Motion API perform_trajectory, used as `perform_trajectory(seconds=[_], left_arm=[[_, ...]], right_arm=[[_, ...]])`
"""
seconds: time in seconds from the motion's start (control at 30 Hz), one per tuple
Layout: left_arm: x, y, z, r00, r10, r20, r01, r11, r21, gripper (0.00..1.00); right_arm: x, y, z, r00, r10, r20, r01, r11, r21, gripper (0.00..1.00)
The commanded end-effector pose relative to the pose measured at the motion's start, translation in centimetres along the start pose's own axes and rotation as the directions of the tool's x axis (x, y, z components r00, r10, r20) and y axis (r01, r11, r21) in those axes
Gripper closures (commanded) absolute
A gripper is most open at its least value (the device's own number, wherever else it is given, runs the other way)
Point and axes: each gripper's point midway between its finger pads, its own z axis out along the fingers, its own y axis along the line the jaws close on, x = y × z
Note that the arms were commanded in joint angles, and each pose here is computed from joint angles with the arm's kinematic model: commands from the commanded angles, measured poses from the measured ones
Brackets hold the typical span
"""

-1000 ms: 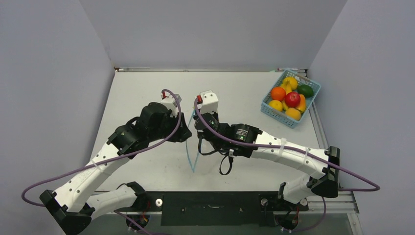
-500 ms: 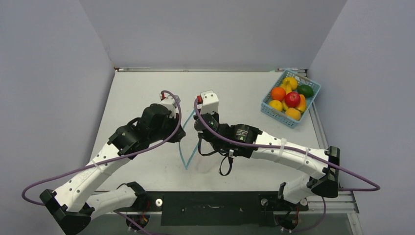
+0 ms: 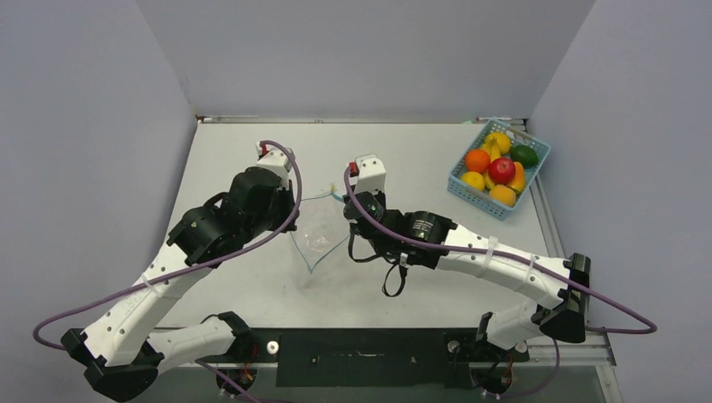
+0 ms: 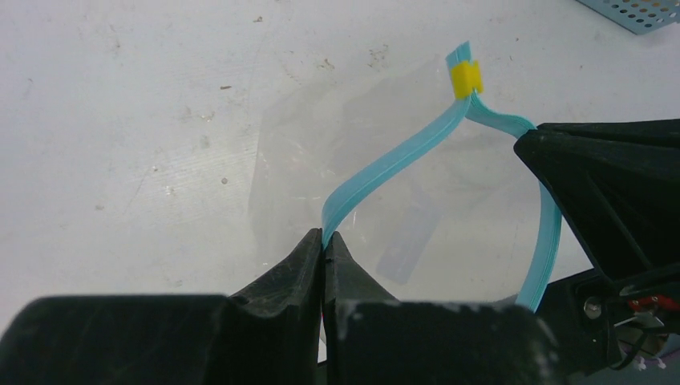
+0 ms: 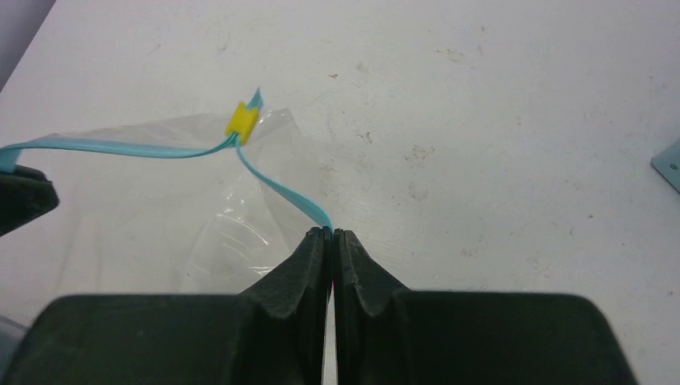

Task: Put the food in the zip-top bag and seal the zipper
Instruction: Open the zipper of the food storage bag.

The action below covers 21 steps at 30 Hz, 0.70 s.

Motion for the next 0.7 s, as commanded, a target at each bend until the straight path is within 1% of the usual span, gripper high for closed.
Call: perform_trajectory(seconds=[0.0,0.23,0.47,0.67], left_arm=[[-1.7,1.1,-1.1,0.998,0.048,0.038,-0.046,0.997,-0.066,1.0],[-2.0,2.5,-1.0,0.995,0.089,0.041,-0.083,0.987,-0.139,1.0],[-1.4,3.4,0.3,0.993,0.116,0.028,-0.108,0.974,-0.201,1.0],[-1.3,4.2,1.2,0.989,0.143,0.033,-0.129,0.957,-0.261,1.0]], right_arm=[[-0.6,-1.0,0.3,0.999,0.052,0.013,-0.051,0.998,-0.023,0.95],[1.8,-2.1,3.1,0.995,0.099,-0.032,-0.1,0.994,-0.048,0.95],[3.8,-2.0,5.5,0.993,0.109,-0.043,-0.111,0.992,-0.064,0.95],[4.4,-1.9,7.7,0.991,0.136,-0.019,-0.137,0.986,-0.092,0.95]])
